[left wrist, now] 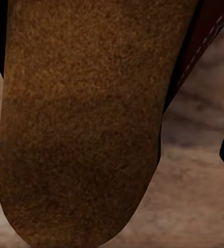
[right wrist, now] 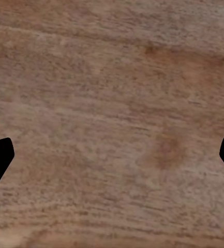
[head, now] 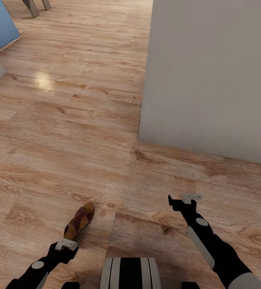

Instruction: Pick up the two gym shoes and the two sandals from the corridor floor and place them onto the hallstand (shoe rack) in the corridor, making sure they are on the rack and not on the floor. Arrange them so the two gym shoes are next to each other and the two sandals are next to each other.

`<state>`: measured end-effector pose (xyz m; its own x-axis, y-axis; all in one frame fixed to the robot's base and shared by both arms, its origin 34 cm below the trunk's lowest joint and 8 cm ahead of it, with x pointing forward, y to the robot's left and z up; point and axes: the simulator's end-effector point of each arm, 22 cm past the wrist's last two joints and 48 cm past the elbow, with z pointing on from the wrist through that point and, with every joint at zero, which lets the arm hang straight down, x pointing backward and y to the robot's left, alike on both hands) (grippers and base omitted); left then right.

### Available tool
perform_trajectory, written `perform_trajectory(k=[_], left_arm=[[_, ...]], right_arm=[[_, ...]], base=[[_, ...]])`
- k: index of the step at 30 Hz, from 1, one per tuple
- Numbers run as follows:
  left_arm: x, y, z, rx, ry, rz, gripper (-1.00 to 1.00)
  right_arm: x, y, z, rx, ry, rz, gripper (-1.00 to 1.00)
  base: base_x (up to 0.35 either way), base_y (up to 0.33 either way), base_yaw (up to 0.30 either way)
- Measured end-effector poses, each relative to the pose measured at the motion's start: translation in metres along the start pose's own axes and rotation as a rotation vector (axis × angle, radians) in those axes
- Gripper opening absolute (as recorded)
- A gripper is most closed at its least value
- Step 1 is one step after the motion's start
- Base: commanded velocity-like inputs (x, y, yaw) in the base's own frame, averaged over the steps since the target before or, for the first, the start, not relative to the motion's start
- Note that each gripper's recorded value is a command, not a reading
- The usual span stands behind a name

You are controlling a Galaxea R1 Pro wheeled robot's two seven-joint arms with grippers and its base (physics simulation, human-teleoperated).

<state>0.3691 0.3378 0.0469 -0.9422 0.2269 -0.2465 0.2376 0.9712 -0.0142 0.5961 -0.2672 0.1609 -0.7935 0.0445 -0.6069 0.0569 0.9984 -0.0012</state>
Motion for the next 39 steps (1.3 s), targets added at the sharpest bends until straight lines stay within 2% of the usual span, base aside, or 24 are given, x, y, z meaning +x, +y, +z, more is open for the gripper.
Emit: perform_trajectory(k=[28,39], left_arm=[[-0.001,0.002,0.0,-0.009,-0.007,-0.014,-1.0],[-0.021,0.006,-0.007,-0.017,-0.054,-0.01,-1.0]], right_arm=[[0.001,0.0,0.0,0.001,0.001,-0.002,1.0],[-0.017,0.001,-0.007,-0.001,-0.03,-0.006,1.0]], base=[[0.0,0.0,0.0],[0.0,0.0,0.0]])
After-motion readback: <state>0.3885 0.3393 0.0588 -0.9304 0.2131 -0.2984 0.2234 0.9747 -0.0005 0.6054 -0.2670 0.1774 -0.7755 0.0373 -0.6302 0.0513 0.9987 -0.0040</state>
